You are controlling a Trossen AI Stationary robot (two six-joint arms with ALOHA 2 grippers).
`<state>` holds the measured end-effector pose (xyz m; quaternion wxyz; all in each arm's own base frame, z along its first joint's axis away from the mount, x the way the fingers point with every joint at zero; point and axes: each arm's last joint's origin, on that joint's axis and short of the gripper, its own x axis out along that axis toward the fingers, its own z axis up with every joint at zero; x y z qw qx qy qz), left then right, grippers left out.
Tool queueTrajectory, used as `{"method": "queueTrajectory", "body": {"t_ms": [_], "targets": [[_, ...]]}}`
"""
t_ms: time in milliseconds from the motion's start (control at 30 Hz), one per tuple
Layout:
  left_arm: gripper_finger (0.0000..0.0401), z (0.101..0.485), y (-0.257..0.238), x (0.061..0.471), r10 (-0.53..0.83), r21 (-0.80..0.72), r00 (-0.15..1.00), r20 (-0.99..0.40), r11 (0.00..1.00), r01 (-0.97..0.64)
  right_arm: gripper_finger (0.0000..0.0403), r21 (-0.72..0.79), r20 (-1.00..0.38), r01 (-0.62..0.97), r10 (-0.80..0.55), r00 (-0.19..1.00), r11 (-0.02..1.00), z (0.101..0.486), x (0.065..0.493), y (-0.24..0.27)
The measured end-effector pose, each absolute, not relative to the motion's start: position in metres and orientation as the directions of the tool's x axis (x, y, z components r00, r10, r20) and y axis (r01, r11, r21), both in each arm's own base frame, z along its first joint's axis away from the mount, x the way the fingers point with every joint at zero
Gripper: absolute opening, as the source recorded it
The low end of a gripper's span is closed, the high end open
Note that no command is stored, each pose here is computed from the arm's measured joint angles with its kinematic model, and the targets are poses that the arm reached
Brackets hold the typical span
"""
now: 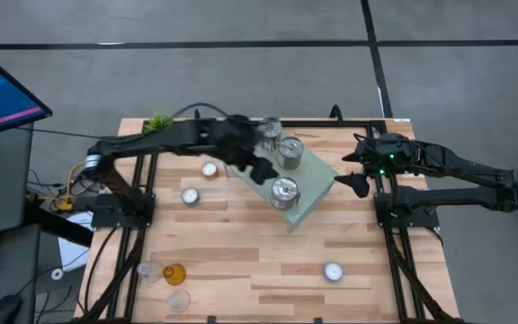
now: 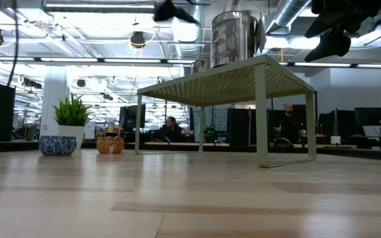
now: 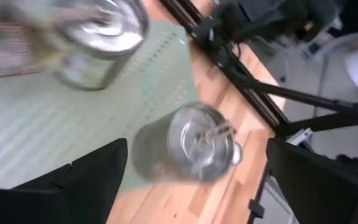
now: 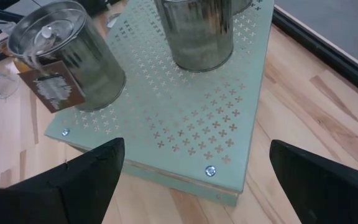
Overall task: Stock candles on shelf
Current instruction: Put the silver scented candle on the shelf
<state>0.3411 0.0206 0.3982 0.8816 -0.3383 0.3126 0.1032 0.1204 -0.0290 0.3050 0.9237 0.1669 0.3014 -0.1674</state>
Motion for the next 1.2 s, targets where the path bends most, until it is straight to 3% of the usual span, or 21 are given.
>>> {"method": "queueTrajectory", "body": {"t_ms": [133,267,400,567,633,933,1200], "targets": [[0.0351,0.421,0.003,0.302,0.106,-0.472,0.778,-0.619,0.741,-0.477,0.039,0.208,-0.613,0.41,-0.209,0.762,0.888,0.305,0.12,-0.029],[0.0293,0.421,-0.014,0.283,0.113,-0.508,0.788,-0.606,0.708,-0.492,0.039,0.208,-0.612,0.41,-0.209,0.762,0.888,0.305,0.12,-0.029],[0.0202,0.4,-0.031,0.284,0.169,-0.45,0.754,-0.635,0.712,-0.539,0.039,0.206,-0.613,0.411,-0.211,0.762,0.888,0.305,0.12,-0.029],[0.0053,0.372,-0.036,0.301,0.175,-0.423,0.738,-0.652,0.724,-0.545,0.039,0.206,-0.612,0.412,-0.212,0.762,0.887,0.305,0.12,-0.029],[0.0015,0.364,-0.036,0.313,0.177,-0.422,0.755,-0.632,0.737,-0.527,0.039,0.205,-0.613,0.413,-0.213,0.761,0.887,0.305,0.12,-0.029],[0.0003,0.331,-0.04,0.347,0.158,-0.396,0.735,-0.66,0.758,-0.518,0.039,0.207,-0.613,0.411,-0.21,0.762,0.888,0.305,0.12,-0.029],[0.0003,0.322,-0.029,0.372,0.126,-0.477,0.798,-0.59,0.743,-0.47,0.039,0.207,-0.613,0.411,-0.21,0.762,0.888,0.305,0.12,-0.029]]}}
